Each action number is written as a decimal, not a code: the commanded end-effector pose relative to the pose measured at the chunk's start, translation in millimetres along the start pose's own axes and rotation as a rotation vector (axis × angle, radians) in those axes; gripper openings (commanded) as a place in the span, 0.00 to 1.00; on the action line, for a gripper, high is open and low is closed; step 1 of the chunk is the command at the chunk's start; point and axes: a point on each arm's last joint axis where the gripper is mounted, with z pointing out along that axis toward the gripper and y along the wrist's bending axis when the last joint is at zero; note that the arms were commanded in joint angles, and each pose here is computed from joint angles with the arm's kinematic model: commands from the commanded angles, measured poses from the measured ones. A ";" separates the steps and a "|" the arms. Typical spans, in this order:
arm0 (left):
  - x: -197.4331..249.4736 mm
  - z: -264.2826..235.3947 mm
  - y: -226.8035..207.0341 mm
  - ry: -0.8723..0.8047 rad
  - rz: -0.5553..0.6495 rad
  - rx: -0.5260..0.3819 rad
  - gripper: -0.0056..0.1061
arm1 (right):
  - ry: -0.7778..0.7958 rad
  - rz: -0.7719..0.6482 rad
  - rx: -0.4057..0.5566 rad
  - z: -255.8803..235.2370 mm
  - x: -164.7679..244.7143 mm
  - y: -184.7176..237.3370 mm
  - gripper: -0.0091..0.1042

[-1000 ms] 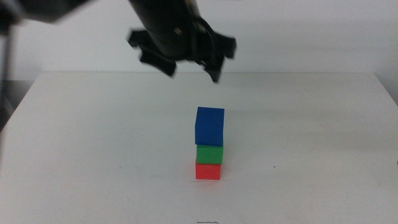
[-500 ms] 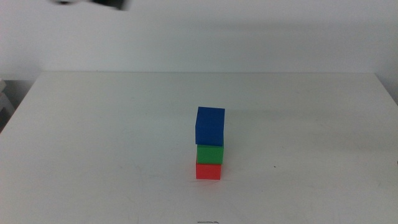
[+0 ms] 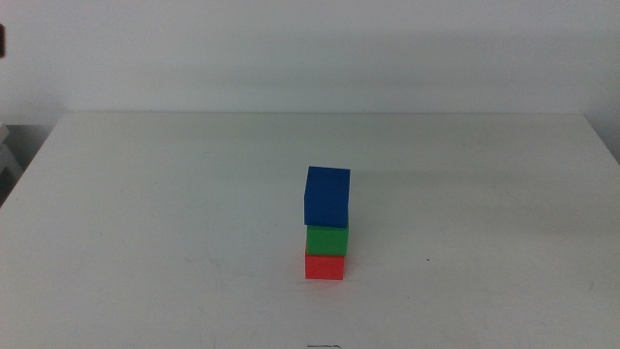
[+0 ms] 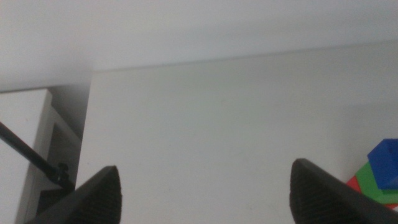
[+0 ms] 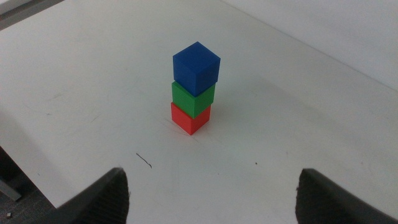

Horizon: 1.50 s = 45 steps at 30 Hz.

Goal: Stack red cubes first, then green, then blue cubes in a specific spot.

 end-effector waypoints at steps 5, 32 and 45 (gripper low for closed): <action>-8.6 -19.9 -0.7 -0.151 -0.013 0.011 0.87 | -0.091 -0.016 0.020 -4.7 -11.7 -2.0 0.80; 74.9 -42.6 -2.5 -0.535 0.001 -0.018 0.87 | -0.302 0.015 0.207 32.0 18.7 -19.5 0.80; 172.9 -0.6 -7.4 -0.736 -0.035 -0.004 0.87 | -0.279 0.198 0.666 36.3 118.2 -43.3 0.80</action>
